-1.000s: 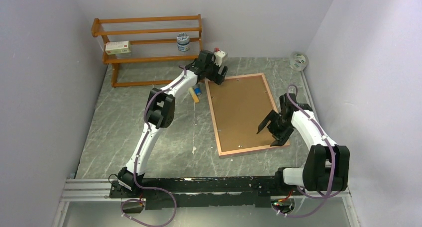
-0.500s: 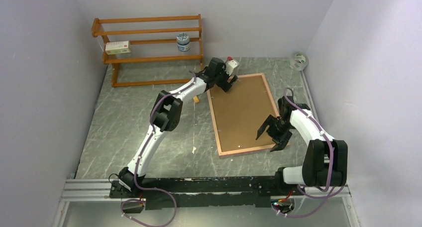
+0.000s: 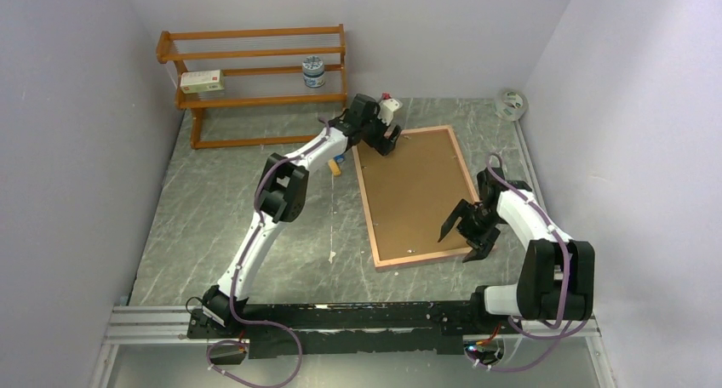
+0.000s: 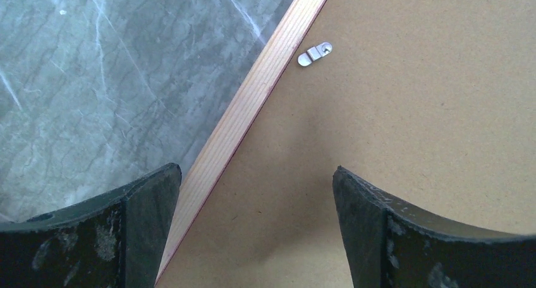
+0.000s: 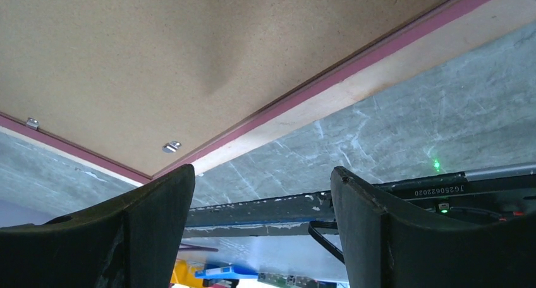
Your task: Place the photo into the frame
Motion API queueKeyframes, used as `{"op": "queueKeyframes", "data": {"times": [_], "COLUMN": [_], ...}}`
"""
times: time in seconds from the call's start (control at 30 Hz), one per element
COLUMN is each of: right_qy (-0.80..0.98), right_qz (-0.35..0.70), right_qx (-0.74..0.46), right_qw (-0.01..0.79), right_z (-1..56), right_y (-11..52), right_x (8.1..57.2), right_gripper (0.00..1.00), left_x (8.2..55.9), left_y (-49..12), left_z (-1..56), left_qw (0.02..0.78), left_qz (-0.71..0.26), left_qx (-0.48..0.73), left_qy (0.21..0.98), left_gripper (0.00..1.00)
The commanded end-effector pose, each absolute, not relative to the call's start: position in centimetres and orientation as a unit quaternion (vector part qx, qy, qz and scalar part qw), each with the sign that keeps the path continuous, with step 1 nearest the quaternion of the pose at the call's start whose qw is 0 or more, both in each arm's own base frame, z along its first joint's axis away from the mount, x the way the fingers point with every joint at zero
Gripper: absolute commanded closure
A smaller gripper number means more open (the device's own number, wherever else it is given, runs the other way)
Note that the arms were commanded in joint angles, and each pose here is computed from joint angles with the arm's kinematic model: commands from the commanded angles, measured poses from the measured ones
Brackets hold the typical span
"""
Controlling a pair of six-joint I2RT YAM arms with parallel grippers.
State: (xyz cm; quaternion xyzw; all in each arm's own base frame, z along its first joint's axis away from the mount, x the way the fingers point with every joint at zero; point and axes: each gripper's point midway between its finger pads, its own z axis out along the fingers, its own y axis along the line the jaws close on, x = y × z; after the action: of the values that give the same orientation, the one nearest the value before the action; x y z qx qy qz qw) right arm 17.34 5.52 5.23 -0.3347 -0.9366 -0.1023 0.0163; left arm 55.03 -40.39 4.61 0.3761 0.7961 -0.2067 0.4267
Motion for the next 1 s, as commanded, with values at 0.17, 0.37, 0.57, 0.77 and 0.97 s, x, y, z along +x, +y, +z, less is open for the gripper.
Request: {"op": "queueKeyframes", "data": {"times": [0.17, 0.37, 0.57, 0.77, 0.97], "right_qy": [-0.926, -0.906, -0.884, -0.864, -0.854], "right_qz": [-0.132, -0.139, -0.137, -0.126, -0.146], "right_qx": [-0.349, -0.387, -0.413, -0.432, -0.427], "right_qw": [-0.057, -0.103, -0.173, -0.226, -0.26], "right_z": [4.4, 3.8, 4.8, 6.8, 9.4], "right_y": [4.7, 3.5, 0.6, -2.2, -2.3], "right_x": [20.3, 22.1, 25.5, 29.0, 30.5], "right_gripper": [0.18, 0.19, 0.2, 0.2, 0.21], "left_x": [46.6, 44.5, 42.5, 39.5, 39.1], "left_y": [-40.4, -40.1, -38.8, -37.4, -35.6], "left_z": [1.4, 1.3, 1.3, 1.9, 1.3], "left_qw": [0.26, 0.224, 0.203, 0.17, 0.169], "left_qz": [-0.3, -0.322, -0.314, -0.318, -0.275], "left_qx": [0.354, 0.335, 0.327, 0.318, 0.301], "left_qy": [0.847, 0.857, 0.868, 0.877, 0.897], "left_gripper": [0.14, 0.19, 0.24, 0.27, 0.28]}}
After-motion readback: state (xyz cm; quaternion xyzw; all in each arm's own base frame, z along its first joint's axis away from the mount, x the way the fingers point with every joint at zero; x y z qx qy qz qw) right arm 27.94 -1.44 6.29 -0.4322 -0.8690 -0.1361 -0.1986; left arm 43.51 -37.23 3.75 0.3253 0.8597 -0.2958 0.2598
